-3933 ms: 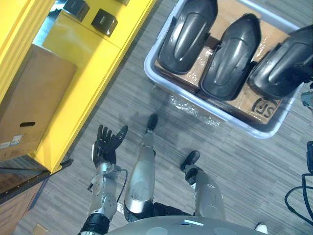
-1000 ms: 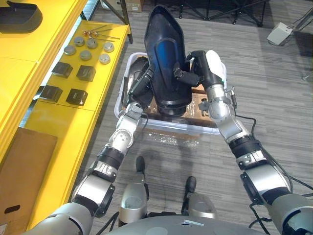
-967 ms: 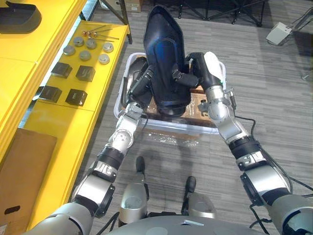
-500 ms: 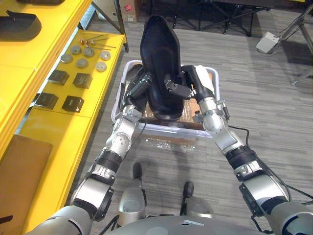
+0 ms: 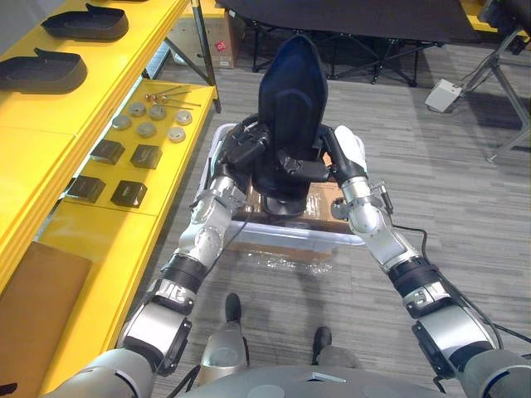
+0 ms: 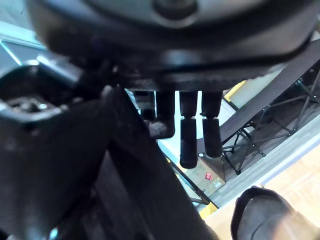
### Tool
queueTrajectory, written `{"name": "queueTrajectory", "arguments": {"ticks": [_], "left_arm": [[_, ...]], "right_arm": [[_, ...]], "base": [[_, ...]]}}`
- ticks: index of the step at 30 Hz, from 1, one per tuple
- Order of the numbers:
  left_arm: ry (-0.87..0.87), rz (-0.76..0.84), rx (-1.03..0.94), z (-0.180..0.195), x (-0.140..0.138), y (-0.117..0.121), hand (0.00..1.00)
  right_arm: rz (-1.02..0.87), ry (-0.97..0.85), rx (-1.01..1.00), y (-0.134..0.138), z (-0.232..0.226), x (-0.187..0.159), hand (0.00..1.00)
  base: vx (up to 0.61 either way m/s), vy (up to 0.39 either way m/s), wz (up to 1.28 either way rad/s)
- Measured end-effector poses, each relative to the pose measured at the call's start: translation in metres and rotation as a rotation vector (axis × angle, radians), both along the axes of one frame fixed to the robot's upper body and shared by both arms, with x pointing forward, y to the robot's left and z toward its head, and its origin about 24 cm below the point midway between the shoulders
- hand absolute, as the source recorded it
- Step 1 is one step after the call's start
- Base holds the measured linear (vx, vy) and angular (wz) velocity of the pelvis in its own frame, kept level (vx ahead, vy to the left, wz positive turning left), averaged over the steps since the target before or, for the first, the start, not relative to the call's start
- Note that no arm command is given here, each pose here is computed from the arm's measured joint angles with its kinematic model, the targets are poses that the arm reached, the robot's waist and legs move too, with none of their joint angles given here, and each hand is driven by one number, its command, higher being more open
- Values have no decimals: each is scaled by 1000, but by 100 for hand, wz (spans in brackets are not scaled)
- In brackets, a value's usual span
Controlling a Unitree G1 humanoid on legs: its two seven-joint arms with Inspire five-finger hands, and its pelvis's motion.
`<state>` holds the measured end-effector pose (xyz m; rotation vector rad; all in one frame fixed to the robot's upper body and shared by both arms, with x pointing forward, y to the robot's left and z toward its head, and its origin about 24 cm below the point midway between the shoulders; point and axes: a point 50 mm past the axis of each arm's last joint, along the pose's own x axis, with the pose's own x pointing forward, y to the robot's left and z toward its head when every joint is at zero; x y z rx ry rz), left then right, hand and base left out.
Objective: Walk over and take three plastic housings, then place them on the shelf
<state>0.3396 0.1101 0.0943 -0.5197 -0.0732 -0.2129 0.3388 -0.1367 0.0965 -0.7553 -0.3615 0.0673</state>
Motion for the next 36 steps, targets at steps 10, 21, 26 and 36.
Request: {"name": "queueTrajectory", "arguments": {"ticks": [10, 21, 26, 36], "left_arm": [[-84, 172, 289, 9, -4, -1, 0], [-90, 521, 605, -14, -25, 11, 0], [-98, 668, 637, -11, -27, 18, 0], [-40, 983, 621, -17, -40, 37, 0]], "right_arm": [[4, 64, 65, 9, -6, 1, 100], [-13, 101, 125, 14, -11, -1, 100], [-50, 137, 150, 6, -21, -5, 100], [-82, 239, 197, 4, -49, -20, 100]], "base": [[0, 0, 0], [0, 0, 0], [0, 0, 0], [0, 0, -3]]}}
